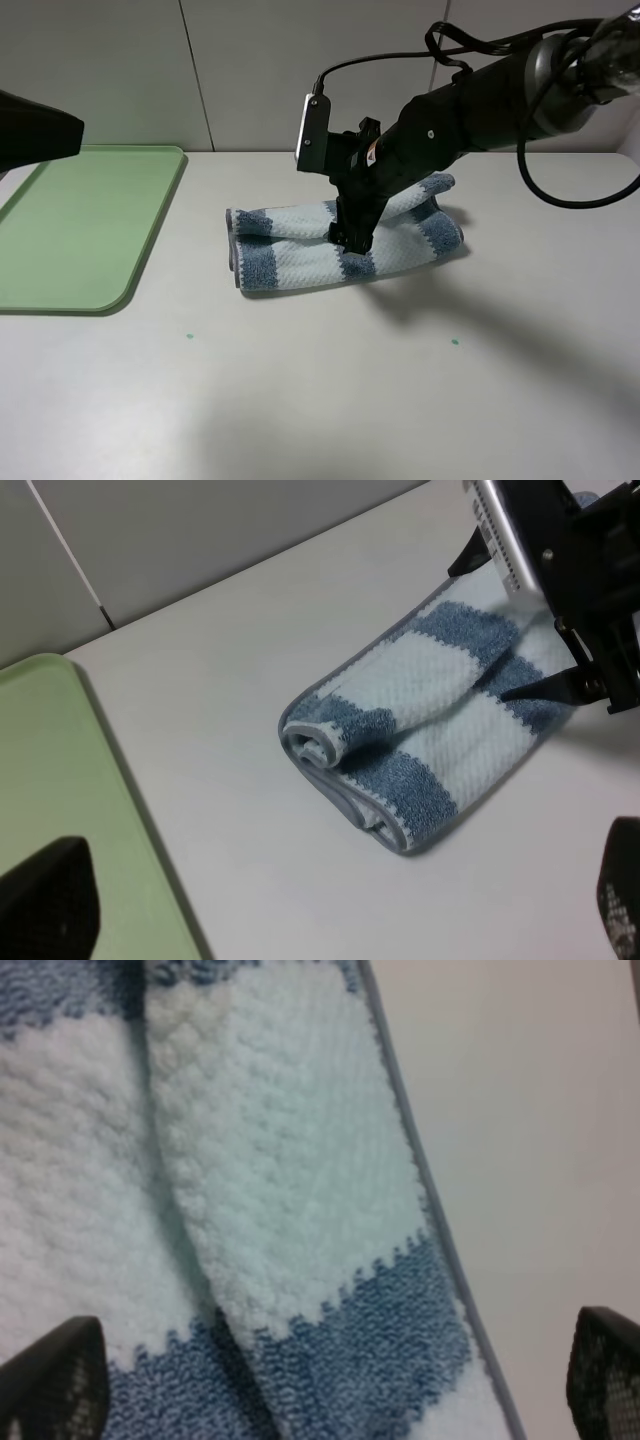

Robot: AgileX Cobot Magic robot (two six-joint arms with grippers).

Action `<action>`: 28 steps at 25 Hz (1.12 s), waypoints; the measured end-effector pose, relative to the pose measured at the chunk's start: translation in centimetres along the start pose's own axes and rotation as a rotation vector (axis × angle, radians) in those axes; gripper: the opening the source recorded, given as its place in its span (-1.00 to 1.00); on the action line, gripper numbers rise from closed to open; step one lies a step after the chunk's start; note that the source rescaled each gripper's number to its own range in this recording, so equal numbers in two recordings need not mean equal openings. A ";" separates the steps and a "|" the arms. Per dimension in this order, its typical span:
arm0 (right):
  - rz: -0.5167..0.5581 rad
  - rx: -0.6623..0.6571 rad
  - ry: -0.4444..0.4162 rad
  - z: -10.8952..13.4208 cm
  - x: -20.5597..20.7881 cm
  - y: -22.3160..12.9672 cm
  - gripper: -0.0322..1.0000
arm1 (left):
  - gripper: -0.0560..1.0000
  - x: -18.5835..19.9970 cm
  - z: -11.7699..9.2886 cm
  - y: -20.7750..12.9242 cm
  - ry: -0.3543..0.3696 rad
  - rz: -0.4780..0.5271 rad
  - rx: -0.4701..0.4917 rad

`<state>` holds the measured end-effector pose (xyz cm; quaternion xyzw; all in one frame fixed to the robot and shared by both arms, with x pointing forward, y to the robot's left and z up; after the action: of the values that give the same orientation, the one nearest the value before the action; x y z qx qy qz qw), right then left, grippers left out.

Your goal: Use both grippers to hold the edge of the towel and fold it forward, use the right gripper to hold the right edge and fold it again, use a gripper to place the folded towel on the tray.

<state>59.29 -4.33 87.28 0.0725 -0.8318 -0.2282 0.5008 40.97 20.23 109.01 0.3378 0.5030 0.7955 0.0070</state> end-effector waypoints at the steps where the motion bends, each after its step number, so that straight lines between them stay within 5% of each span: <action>1: 0.004 0.007 0.001 0.1 -0.2 -0.1 1.00 | 1.00 0.0 0.0 0.0 0.000 0.000 0.000; 22: -0.024 0.122 -0.046 -0.2 -2.6 -0.5 0.99 | 1.00 0.0 0.0 0.0 0.000 0.000 0.000; 28: -0.022 0.121 -0.049 -0.3 -2.6 -0.6 0.39 | 1.00 0.0 0.0 0.0 0.000 0.000 0.000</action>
<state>60.79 -4.07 85.05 0.1063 -0.8551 -0.1847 0.4727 40.97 20.23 109.01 0.3378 0.5030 0.7955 0.0070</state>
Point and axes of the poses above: a point on each arm's last joint axis where the gripper is mounted, x pointing back along that axis away from the gripper, z along the wrist's bending axis when the last joint is at zero, y = z × x, the point moved 7 cm from there along -x, pointing out along that axis toward the gripper, and after that the axes turned 11 degrees about -x, right-handed, at the moved point
